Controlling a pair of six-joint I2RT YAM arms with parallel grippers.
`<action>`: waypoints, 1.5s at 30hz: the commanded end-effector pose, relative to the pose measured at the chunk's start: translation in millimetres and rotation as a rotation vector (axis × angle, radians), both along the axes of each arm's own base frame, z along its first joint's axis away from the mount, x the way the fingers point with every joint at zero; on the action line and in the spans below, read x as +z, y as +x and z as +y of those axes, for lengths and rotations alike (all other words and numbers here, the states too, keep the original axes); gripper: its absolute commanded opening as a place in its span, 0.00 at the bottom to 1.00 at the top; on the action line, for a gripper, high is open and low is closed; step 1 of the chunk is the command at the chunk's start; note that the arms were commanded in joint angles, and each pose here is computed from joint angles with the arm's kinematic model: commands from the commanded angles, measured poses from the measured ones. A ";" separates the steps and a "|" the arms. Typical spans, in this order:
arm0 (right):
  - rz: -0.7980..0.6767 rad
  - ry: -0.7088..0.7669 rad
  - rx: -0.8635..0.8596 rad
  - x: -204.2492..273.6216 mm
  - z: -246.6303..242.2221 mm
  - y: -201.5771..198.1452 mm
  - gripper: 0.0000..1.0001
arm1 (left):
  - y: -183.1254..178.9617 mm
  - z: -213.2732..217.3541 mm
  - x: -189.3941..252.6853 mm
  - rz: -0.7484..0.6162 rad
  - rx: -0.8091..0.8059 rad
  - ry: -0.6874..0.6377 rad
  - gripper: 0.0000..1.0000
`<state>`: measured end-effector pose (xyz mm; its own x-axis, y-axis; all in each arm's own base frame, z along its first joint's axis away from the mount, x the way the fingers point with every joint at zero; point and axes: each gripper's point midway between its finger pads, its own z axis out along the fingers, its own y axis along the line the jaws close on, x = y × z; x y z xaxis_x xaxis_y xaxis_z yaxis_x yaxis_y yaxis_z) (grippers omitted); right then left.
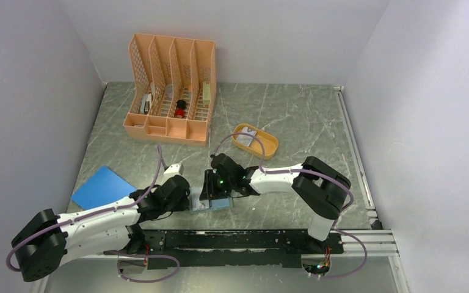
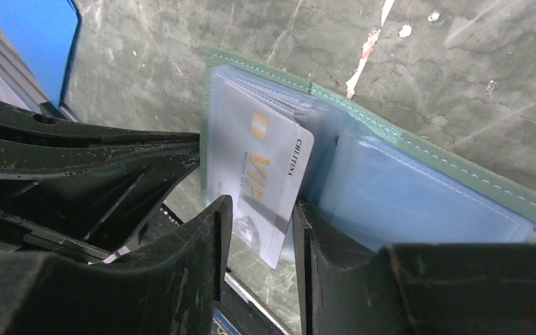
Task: Put the credit cards into the card holder
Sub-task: Insert the credit card into the card holder.
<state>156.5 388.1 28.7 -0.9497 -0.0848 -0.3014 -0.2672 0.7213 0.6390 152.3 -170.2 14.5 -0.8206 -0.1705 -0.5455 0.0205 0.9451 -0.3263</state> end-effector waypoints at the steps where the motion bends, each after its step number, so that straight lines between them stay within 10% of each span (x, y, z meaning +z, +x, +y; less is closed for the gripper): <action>1: -0.050 -0.017 0.055 1.6 12.6 -6.0 0.41 | 6.5 -11.9 7.0 -0.015 -0.018 -0.028 0.05; 14: -0.094 -0.040 0.061 12.7 13.0 0.8 0.46 | 24.7 -21.8 27.3 -0.071 -0.014 -0.016 0.05; 25: -0.143 -0.048 0.014 44.3 -5.9 13.7 0.73 | 22.6 -12.3 35.6 -0.092 0.009 -0.020 0.10; 34: -0.267 -0.114 -0.147 86.4 -46.9 54.4 0.74 | 24.9 2.8 67.3 -0.151 0.042 -0.011 0.63; 40: -0.562 -0.036 -0.487 164.5 -120.4 132.7 0.79 | 35.3 5.4 131.4 -0.331 0.002 -0.078 0.72; 45: -0.485 0.051 -0.669 171.8 -171.2 190.2 0.83 | 44.3 -3.3 169.4 -0.463 -0.056 -0.124 0.82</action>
<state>305.8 253.5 210.2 -0.5973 0.3762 -0.7083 -0.1649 0.8067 0.5675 186.2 -172.2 154.3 -0.5952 -0.2587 -0.7608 0.1564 0.8913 -0.4255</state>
